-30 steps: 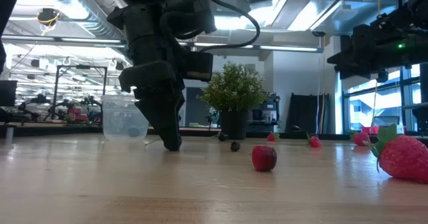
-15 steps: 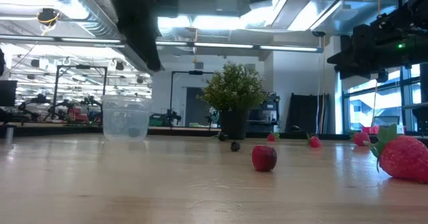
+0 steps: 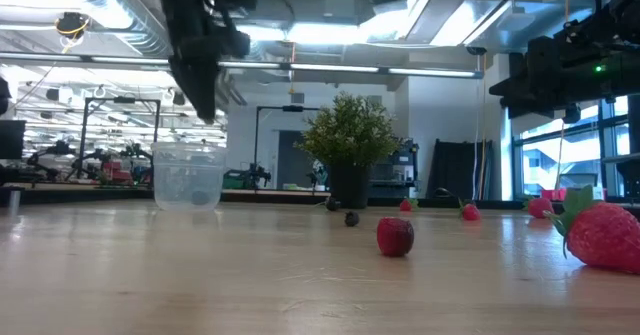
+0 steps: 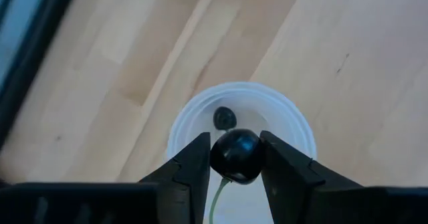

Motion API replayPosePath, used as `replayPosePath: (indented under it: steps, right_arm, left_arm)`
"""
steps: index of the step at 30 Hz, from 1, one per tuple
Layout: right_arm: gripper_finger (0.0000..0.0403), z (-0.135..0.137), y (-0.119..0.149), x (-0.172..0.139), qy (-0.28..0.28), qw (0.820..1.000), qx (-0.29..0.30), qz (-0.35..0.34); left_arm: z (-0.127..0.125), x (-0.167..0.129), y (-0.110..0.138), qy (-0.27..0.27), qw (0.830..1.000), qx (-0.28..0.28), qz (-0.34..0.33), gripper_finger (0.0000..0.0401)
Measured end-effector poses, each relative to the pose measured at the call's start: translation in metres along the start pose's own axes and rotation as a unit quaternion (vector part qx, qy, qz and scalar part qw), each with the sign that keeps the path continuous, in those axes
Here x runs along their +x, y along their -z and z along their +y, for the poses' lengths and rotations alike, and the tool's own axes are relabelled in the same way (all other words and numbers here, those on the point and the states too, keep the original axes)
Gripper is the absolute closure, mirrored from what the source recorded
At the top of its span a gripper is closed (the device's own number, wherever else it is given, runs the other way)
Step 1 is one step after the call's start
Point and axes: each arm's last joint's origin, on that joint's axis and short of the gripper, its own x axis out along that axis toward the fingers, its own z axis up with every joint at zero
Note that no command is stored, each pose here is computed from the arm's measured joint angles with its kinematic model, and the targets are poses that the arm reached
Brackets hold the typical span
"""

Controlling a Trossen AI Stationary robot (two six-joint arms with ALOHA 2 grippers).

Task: Pick and placing Produce into tupperware
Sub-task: Put the black cherry into the transparent container, then put the blueberry into the transparent container

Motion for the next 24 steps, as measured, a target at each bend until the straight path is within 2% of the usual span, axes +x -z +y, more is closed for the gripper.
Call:
replayPosePath:
  steps: [7, 11, 17, 24]
  right_arm:
    - [0.0186, 0.0, 0.0, 0.0, 0.0, 1.0, 0.002, 0.0]
    - [0.0186, 0.0, 0.0, 0.0, 0.0, 1.0, 0.002, 0.0]
    - [0.0186, 0.0, 0.0, 0.0, 0.0, 1.0, 0.001, 0.0]
    - [0.0186, 0.0, 0.0, 0.0, 0.0, 1.0, 0.0, 0.0]
  left_arm:
    - [0.006, 0.036, -0.009, 0.018, 0.997, 0.02, 0.066, 0.0302]
    - [0.007, 0.05, -0.012, 0.017, 0.996, 0.025, 0.083, 0.0287]
    - [0.012, 0.057, -0.014, 0.019, 0.995, 0.017, 0.095, 0.0263]
    - [0.012, 0.056, -0.014, 0.027, 0.995, 0.017, 0.095, 0.0271]
